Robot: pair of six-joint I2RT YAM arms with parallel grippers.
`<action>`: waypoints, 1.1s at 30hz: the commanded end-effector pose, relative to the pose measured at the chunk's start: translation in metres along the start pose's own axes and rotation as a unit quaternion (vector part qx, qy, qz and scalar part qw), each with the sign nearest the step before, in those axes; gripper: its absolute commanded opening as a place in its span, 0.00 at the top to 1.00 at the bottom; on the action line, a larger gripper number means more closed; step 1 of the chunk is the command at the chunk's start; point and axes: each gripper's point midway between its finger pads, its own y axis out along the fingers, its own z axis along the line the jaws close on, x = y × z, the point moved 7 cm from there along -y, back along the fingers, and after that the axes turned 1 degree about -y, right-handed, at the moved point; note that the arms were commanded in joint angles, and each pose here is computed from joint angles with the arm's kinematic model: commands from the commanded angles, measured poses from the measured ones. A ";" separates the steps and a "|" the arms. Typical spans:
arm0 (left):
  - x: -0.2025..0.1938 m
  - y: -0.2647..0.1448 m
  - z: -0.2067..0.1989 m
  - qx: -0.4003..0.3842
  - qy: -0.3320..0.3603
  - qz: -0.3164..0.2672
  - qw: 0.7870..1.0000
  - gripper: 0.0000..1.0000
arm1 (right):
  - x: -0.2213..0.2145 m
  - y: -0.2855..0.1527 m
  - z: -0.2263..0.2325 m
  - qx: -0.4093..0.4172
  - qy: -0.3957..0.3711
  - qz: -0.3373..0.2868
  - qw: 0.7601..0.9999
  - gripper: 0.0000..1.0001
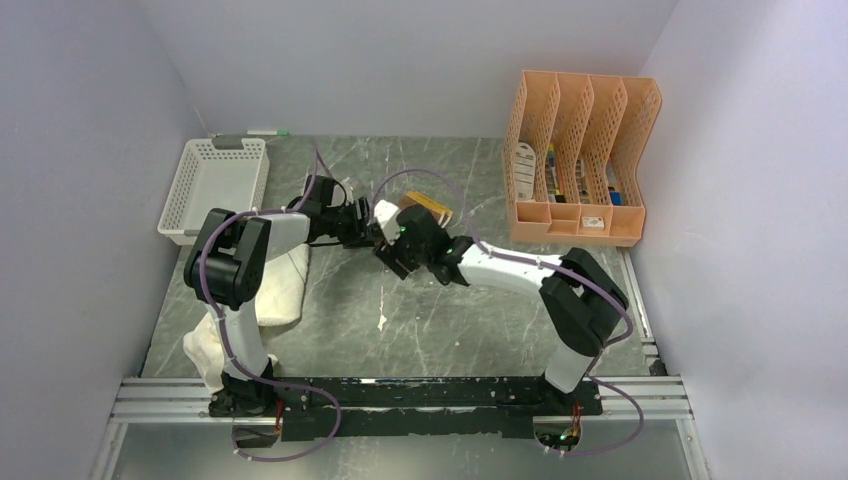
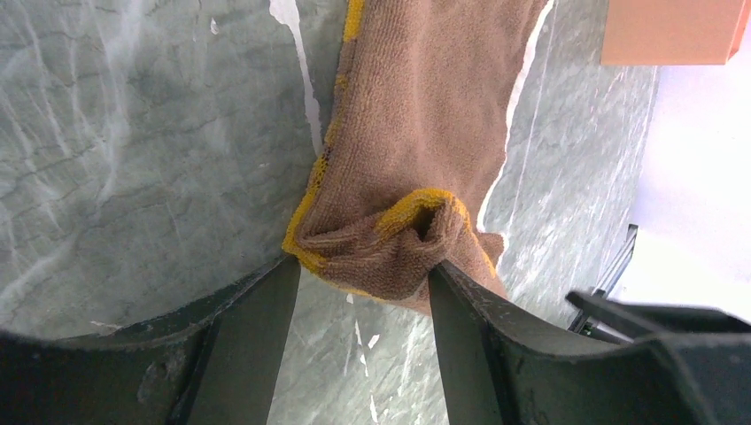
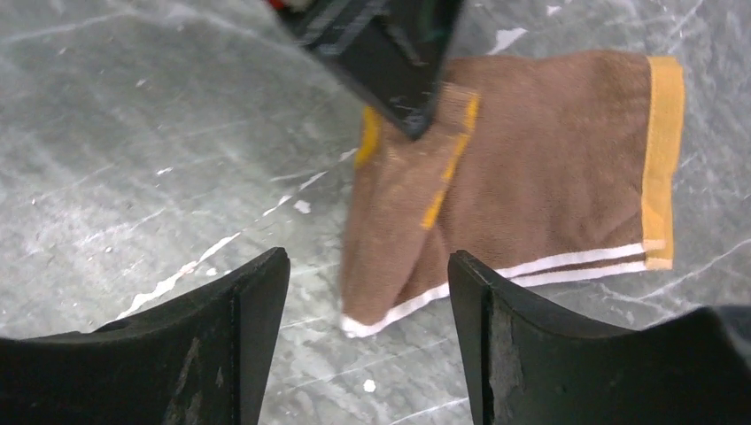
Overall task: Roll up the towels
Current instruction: Roll the towel at the center of the board.
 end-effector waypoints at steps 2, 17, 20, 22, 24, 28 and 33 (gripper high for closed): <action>-0.017 0.005 0.031 0.052 -0.020 0.029 0.998 0.31 | 0.005 0.000 -0.021 0.063 0.084 -0.035 0.994 0.37; -0.019 0.003 0.034 0.056 -0.023 0.027 0.998 0.31 | -0.022 0.006 -0.012 0.150 0.112 0.009 0.982 0.29; -0.019 0.002 0.034 0.058 -0.023 0.027 0.998 0.31 | -0.026 0.007 -0.019 0.116 0.113 0.016 0.987 0.27; -0.019 0.001 0.034 0.059 -0.022 0.027 0.998 0.31 | -0.026 0.008 -0.024 0.092 0.114 0.018 0.989 0.26; -0.018 0.000 0.032 0.060 -0.022 0.026 0.998 0.31 | -0.028 0.009 -0.027 0.072 0.113 0.022 0.991 0.26; -0.017 -0.002 0.031 0.062 -0.020 0.023 0.998 0.31 | -0.034 0.012 -0.029 0.055 0.113 0.027 0.992 0.25; -0.016 -0.008 0.028 0.065 -0.018 0.018 0.998 0.31 | -0.044 0.017 -0.031 0.030 0.112 0.038 0.992 0.21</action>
